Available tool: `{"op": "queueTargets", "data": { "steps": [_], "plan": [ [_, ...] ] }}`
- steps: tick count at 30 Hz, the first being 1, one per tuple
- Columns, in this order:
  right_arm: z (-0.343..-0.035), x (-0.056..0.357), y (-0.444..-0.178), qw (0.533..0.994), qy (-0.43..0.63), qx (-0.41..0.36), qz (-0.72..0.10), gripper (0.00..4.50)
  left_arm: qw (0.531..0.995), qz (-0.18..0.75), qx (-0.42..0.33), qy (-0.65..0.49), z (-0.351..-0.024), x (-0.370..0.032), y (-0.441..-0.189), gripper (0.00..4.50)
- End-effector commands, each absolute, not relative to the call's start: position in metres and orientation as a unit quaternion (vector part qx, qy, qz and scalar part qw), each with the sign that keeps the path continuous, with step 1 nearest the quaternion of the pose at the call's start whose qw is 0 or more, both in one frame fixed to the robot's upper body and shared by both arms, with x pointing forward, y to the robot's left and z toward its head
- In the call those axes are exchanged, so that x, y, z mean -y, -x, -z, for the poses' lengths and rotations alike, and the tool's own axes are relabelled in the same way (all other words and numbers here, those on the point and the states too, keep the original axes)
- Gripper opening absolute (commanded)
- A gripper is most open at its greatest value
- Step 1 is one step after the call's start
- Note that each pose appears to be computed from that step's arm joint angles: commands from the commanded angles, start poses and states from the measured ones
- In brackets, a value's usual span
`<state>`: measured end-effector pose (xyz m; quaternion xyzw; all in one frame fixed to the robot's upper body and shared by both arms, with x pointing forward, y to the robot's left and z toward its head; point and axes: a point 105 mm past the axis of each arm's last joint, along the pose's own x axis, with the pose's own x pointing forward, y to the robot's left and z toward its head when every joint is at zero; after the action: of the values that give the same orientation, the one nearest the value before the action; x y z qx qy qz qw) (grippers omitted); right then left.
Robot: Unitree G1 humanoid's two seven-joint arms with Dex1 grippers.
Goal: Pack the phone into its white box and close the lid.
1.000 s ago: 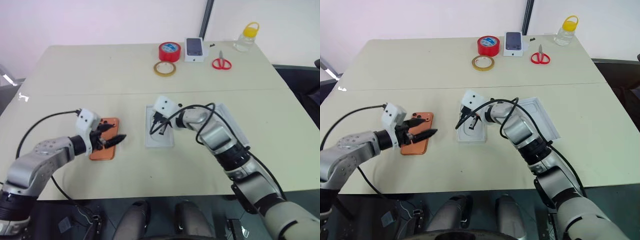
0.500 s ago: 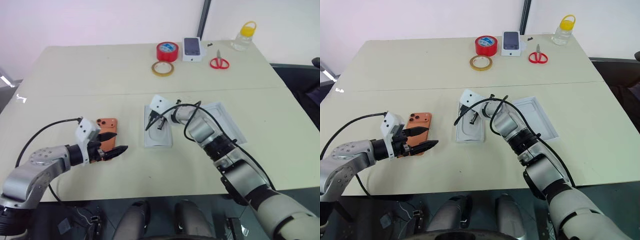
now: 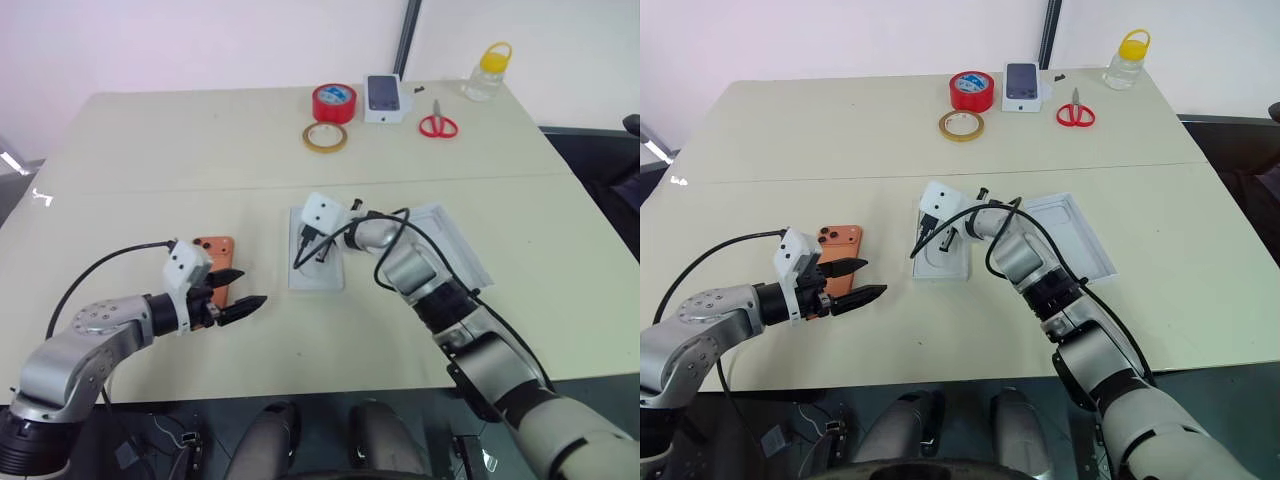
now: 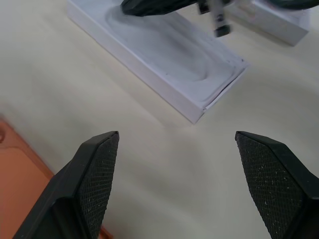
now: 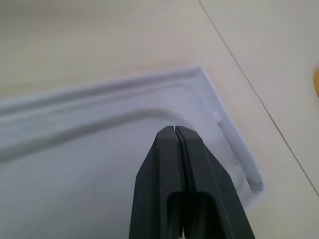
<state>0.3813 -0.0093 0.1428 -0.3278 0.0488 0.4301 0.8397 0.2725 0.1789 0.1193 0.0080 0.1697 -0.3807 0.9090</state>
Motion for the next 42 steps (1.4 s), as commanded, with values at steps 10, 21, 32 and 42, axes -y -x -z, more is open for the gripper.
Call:
{"op": "queueTargets", "data": {
  "steps": [10, 21, 32, 42],
  "plan": [
    [-0.143, -0.058, -0.323, 0.782, 0.301, -0.073, -0.540, 0.00, 0.956, 0.070, -0.257, 0.119, -0.112, -0.278, -0.304, 4.48],
    [-0.114, -0.088, -0.315, 0.729, 0.361, -0.099, -0.573, 0.00, 0.904, 0.169, -0.355, 0.165, -0.101, -0.230, -0.286, 4.48],
    [-0.110, -0.085, -0.322, 0.730, 0.363, -0.109, -0.569, 0.00, 0.878, 0.216, -0.367, 0.218, -0.091, -0.197, -0.275, 4.48],
    [-0.109, -0.081, -0.327, 0.736, 0.361, -0.111, -0.562, 0.00, 0.868, 0.250, -0.339, 0.262, -0.100, -0.184, -0.278, 4.48]
  ]
}}
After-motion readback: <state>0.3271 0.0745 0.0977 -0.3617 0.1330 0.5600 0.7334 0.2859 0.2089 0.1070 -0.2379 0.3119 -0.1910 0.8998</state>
